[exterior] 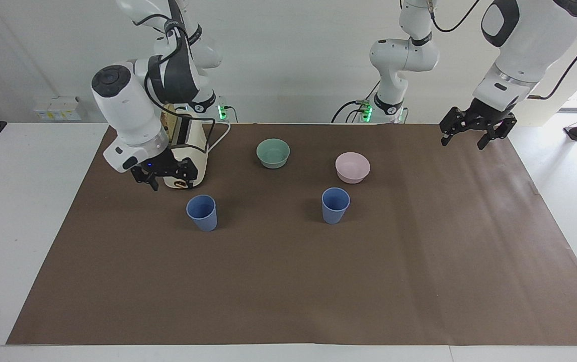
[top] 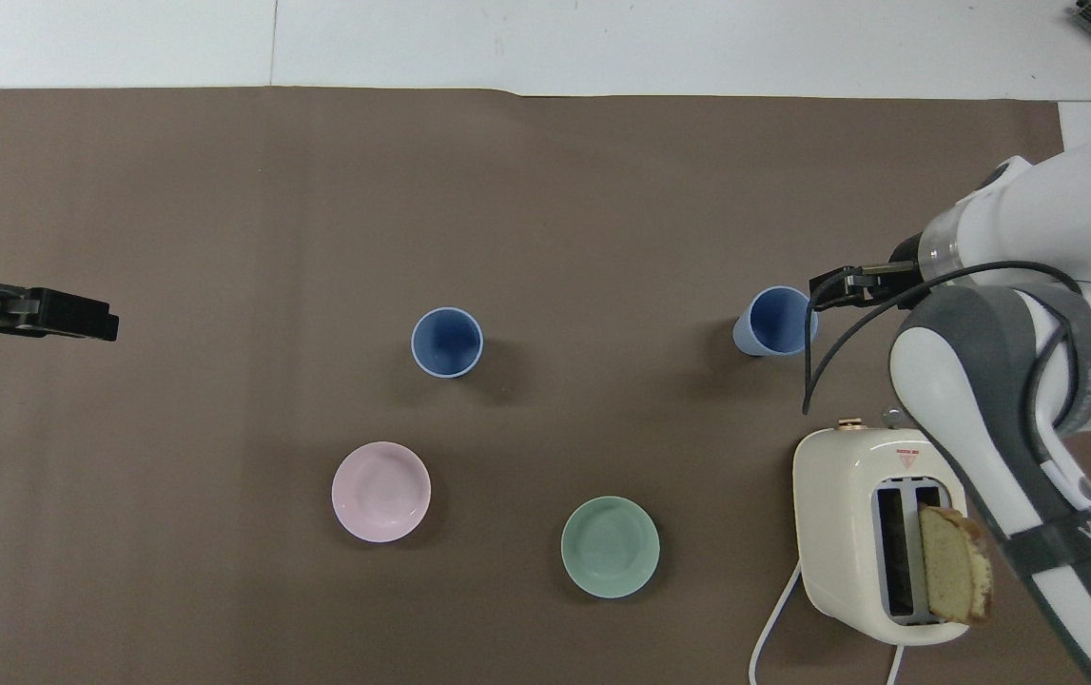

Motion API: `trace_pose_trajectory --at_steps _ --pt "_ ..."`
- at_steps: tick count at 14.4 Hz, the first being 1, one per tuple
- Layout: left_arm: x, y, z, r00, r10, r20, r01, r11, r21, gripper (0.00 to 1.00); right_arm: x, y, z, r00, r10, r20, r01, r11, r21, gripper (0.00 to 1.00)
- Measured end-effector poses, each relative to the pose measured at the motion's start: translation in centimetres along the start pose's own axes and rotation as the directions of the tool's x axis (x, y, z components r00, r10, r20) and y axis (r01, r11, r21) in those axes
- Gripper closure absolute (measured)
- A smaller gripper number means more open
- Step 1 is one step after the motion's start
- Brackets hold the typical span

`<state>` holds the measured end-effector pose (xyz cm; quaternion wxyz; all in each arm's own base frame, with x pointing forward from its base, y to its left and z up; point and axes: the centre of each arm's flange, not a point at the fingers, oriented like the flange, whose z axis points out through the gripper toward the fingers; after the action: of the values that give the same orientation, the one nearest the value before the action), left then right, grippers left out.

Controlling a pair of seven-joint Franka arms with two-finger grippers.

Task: Stack blue cups with both arms
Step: 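Release the cup and withdraw the left gripper while the right gripper reaches the other cup, then grasp the second blue cup with the right gripper and lift it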

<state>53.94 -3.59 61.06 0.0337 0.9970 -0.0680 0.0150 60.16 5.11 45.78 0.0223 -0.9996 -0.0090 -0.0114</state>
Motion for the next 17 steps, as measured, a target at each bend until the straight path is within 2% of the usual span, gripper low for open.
trace_pose_trajectory --at_steps 7,10,11,15,17 --pt "-0.4 -0.7 -1.2 1.000 -0.012 0.012 0.012 1.000 -0.001 0.00 0.6 0.0 7.4 0.999 -0.002 0.036 0.001 1.000 0.014 0.00" --pt "-0.4 -0.9 -1.4 1.000 -0.016 0.010 0.016 1.000 -0.001 0.00 0.6 0.1 9.2 0.999 0.000 0.043 0.000 1.000 0.017 0.00" --pt "-0.4 -0.9 -1.4 1.000 -0.016 0.011 0.016 1.000 -0.001 0.00 0.6 0.1 9.3 0.999 -0.001 0.043 0.000 1.000 0.017 0.07" --pt "-0.5 -0.9 -1.3 1.000 -0.016 0.020 0.016 1.000 -0.001 0.00 0.5 -0.4 9.2 0.999 -0.008 0.042 0.008 1.000 0.016 0.55" --pt "-0.5 -0.9 -1.3 1.000 -0.016 0.024 0.016 1.000 0.000 0.00 0.6 -0.8 9.1 0.999 -0.016 0.039 0.015 1.000 0.016 0.74"
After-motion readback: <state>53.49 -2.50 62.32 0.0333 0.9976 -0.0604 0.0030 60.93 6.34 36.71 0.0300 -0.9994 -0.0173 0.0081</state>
